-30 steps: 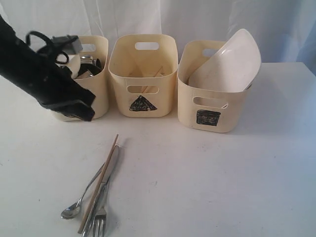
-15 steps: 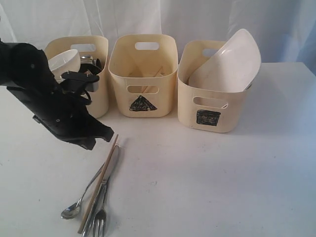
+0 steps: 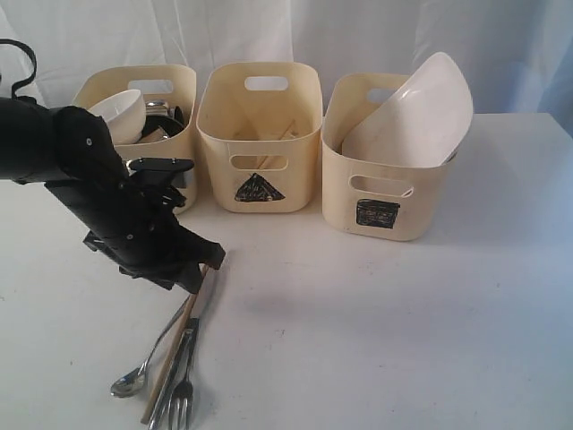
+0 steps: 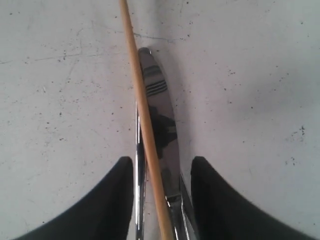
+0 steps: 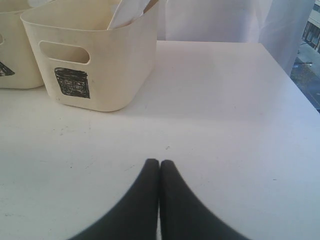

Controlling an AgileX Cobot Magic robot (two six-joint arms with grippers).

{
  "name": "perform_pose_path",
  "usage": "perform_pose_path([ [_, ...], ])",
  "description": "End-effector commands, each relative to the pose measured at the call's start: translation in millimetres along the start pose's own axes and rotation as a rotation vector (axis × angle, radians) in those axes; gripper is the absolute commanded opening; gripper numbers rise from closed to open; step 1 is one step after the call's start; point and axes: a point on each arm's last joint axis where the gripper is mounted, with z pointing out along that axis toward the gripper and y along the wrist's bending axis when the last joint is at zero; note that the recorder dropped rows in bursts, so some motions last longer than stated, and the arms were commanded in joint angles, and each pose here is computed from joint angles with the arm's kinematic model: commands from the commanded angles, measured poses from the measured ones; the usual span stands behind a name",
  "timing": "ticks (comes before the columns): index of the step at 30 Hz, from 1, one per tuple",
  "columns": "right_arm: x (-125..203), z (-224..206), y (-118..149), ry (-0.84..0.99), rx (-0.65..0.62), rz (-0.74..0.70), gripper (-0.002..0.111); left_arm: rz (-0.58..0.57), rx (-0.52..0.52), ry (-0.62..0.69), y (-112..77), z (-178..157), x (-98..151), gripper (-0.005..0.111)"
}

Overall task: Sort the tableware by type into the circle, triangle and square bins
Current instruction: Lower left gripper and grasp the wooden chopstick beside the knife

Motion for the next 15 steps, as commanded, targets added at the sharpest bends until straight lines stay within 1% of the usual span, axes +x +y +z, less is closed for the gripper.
perform_pose_path([
  [1,1.5,0.4,-0.2,-0.004,0.004,0.003,0.000,-0.017,0.006,0.049,0.9,14.1,4.9,0.044],
  [7,1.5,0.4,-0.2,-0.004,0.004,0.003,0.000,-0.027,0.000,0.079,4.2,28.3,6.5,0.044],
  [11,1.5,0.4,-0.2,-0.004,0.004,0.003,0.000,-0.026,-0.006,0.056,5.2,31.6,4.3,0.044],
  [15,1.5,0.4,-0.2,-0.004,0.004,0.003,0.000,-0.024,-0.010,0.050,6.2,34.7,3.6,0.039],
])
